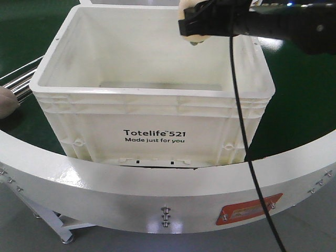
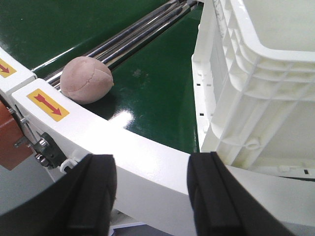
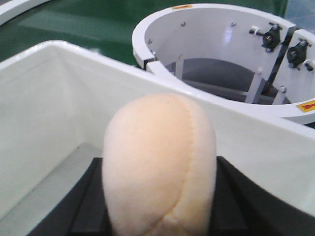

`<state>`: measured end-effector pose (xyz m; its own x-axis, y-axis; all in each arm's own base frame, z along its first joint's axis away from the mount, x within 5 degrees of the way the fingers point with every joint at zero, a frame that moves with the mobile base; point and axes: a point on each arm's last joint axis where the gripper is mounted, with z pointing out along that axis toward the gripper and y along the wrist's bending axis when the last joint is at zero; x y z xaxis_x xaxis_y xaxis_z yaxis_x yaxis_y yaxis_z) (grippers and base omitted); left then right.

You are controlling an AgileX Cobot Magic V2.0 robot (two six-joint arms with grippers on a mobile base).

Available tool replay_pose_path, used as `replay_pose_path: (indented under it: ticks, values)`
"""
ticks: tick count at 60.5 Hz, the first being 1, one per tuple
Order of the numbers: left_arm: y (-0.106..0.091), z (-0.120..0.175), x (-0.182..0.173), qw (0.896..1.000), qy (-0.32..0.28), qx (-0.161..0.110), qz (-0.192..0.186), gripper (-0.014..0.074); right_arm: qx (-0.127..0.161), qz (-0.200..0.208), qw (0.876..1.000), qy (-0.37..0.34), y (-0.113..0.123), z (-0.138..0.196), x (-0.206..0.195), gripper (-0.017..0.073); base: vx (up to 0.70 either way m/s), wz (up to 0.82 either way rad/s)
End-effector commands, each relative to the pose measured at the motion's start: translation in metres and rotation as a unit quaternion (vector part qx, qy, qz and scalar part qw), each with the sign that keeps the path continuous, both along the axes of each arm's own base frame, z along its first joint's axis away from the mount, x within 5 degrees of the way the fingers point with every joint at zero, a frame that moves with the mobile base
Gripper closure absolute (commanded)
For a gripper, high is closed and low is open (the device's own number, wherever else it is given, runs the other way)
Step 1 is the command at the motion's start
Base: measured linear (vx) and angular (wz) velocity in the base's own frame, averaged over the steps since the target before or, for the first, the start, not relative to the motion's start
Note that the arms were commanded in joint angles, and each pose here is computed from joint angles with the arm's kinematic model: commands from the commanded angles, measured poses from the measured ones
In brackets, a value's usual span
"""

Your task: Place moving items into box and shelve

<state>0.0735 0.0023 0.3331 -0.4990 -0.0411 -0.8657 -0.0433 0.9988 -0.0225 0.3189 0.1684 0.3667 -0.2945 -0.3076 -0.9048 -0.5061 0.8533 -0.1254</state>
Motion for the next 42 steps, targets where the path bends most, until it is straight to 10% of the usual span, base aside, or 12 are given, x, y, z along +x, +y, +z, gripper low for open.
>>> replay_pose_path:
  ticks: [1, 15, 27, 42]
  values:
    - [0.0, 0.014, 0.004, 0.999, -0.043, -0.005, -0.001, 0.0146, 0.011, 0.014, 0.998, -0.056, 0.005, 0.021, -0.003, 0.0074, 0.0, 0.0]
    - [0.0, 0.015, 0.004, 0.999, -0.046, -0.001, -0.003, 0.0051, -0.018, 0.014, 0.999, -0.036, 0.002, 0.016, -0.004, -0.016, 0.0, 0.0]
    - [0.004, 0.01, 0.025, 1.0, -0.015, 0.021, 0.013, -0.0125, -0.031, 0.015, 0.998, -0.061, -0.005, 0.03, -0.013, -0.0141, 0.0, 0.0]
    - [0.019, -0.009, 0.086, 0.99, 0.092, 0.071, 0.075, -0.009, -0.044, 0.015, 0.997, -0.069, -0.006, 0.031, -0.013, -0.0053, 0.0, 0.0]
